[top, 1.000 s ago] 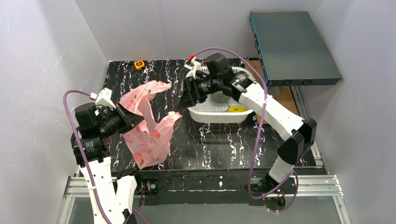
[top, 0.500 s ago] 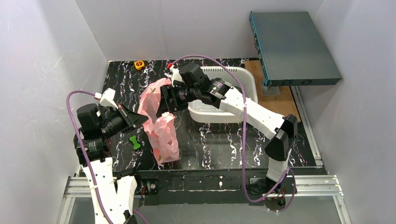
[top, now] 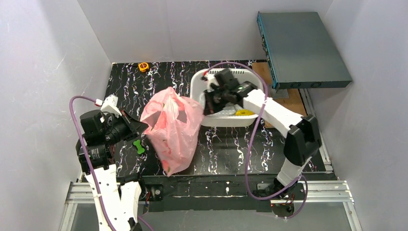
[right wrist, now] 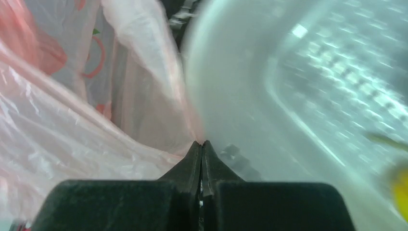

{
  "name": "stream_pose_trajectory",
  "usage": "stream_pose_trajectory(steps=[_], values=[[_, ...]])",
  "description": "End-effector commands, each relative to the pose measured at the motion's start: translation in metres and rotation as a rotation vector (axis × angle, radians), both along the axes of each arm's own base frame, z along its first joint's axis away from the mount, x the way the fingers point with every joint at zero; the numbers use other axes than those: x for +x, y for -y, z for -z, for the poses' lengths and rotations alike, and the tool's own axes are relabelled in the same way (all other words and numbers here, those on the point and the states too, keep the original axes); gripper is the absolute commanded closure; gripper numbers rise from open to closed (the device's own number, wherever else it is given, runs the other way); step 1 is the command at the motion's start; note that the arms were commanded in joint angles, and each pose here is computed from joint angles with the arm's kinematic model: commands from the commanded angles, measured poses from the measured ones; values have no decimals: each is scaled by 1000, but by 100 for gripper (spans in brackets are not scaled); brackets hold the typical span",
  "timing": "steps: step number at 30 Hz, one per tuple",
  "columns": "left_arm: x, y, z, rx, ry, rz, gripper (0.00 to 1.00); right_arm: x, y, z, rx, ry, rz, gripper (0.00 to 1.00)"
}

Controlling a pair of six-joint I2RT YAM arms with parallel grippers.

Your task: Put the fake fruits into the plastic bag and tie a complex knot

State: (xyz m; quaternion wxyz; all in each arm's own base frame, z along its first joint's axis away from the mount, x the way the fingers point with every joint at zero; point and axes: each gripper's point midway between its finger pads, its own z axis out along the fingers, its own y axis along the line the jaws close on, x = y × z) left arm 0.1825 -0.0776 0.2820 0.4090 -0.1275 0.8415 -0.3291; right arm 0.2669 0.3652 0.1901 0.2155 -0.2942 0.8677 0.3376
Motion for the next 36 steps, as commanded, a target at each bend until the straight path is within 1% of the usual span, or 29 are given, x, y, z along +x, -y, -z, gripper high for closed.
stream_pose_trajectory(steps=[1, 3, 5, 8, 10, 12, 15, 18, 19, 20, 22, 24, 26, 28, 29, 32, 36], values=[[-1, -46, 28, 243, -89, -151, 100, 21, 53, -53, 74, 237, 13, 99], [0, -73, 40, 364, -160, -231, 100, 18, 69, -53, 48, 287, 3, 99], [-1, -92, 48, 452, -214, -267, 100, 19, 86, -47, 20, 328, 6, 99], [-2, -99, 55, 510, -224, -251, 100, 28, 116, -39, -30, 365, 33, 99], [-4, -110, 65, 562, -265, -261, 100, 39, 140, -33, -71, 394, 67, 99], [-5, -116, 73, 585, -300, -255, 100, 50, 159, -32, -85, 412, 106, 99], [0, -107, 81, 539, -305, -207, 100, 47, 162, -38, -63, 422, 89, 99], [8, -86, 83, 453, -274, -106, 100, 26, 139, -46, -6, 427, -21, 99], [12, -73, 78, 404, -236, -44, 100, 16, 131, -51, 20, 428, -69, 99], [13, -56, 69, 358, -183, 57, 100, 4, 122, -57, 56, 423, -127, 99], [14, -25, 48, 222, -99, 178, 100, -15, 107, -69, 96, 439, -227, 97], [14, -13, 34, 172, -47, 242, 100, -23, 97, -81, 105, 466, -278, 79], [12, -10, 31, 193, -21, 308, 100, -22, 91, -94, 112, 523, -295, 63], [11, -10, 35, 204, -32, 356, 100, -15, 90, -105, 106, 578, -292, 50], [11, -10, 38, 204, -44, 377, 100, -10, 90, -109, 96, 614, -305, 48], [13, -8, 41, 182, -58, 423, 100, 6, 88, -120, 62, 687, -304, 46], [24, -13, 50, 185, -75, 401, 100, 27, 86, -129, 16, 749, -321, 45]])
